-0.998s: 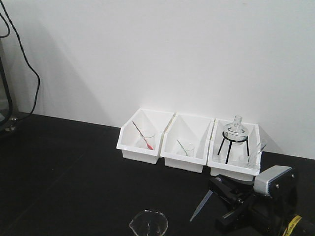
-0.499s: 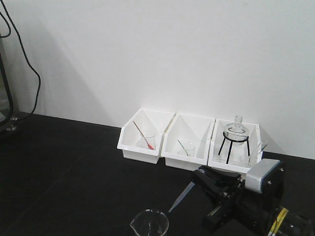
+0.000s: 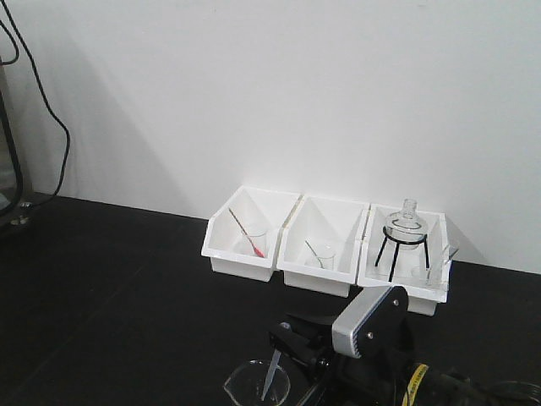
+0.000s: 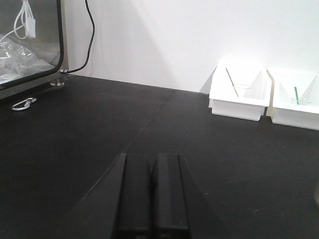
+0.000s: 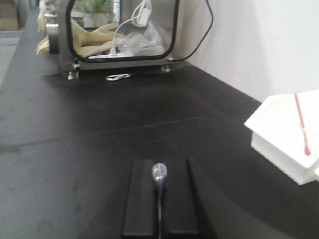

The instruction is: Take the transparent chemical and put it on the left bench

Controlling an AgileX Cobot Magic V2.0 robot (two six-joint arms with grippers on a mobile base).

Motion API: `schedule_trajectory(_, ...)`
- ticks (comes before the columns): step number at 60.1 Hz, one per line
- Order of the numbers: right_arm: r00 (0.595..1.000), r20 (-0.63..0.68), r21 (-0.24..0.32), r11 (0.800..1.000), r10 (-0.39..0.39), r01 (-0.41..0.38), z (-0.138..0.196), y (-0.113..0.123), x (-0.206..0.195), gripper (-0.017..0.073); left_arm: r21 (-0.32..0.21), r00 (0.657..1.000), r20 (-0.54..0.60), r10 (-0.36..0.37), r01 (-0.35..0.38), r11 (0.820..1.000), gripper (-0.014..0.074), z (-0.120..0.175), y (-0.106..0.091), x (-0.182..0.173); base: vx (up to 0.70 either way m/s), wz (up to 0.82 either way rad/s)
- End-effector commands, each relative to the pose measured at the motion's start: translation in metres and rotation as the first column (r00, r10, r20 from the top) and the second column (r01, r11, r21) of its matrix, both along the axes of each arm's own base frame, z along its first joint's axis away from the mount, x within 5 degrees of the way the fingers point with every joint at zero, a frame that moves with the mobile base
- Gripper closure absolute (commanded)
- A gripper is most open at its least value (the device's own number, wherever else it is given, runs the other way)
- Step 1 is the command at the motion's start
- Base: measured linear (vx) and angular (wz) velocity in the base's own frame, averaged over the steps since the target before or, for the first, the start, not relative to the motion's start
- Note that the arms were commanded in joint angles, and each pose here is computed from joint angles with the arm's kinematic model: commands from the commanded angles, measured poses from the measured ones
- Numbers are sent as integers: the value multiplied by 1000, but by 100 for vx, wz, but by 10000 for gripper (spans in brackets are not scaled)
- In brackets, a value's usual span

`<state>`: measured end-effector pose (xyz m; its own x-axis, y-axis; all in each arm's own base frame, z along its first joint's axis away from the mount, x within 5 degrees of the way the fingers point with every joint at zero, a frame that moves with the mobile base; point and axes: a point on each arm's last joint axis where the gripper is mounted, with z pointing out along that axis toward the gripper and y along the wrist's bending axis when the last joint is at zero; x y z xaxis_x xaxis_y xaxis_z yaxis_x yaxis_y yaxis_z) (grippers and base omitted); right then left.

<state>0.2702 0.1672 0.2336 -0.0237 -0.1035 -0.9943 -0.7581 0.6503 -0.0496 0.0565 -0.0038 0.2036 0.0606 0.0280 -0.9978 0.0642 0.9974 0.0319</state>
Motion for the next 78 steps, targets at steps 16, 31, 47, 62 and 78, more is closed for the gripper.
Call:
schedule_trajectory(16,1000,13,74,997,-22,21,6,2,8,536,-14,997,80,0,1,1000,597,3,0,-1,0,0)
schedule_trajectory(31,999,-44,108,994,-8,13,4,3,8,295,-14,997,80,0,1,1000,597,3,0,-1,0,0)
schedule_trajectory(47,1000,-24,137,991,0,4,8,3,7,-48,-14,997,80,0,1,1000,597,3,0,-1,0,0)
schedule_trajectory(62,999,7,155,987,-50,48,22,-15,-23,-22,-14,997,80,0,1,1000,597,3,0,-1,0,0)
schedule_trajectory(78,969,12,167,955,-248,243,12,-59,-76,35,-14,997,80,0,1,1000,597,3,0,-1,0,0)
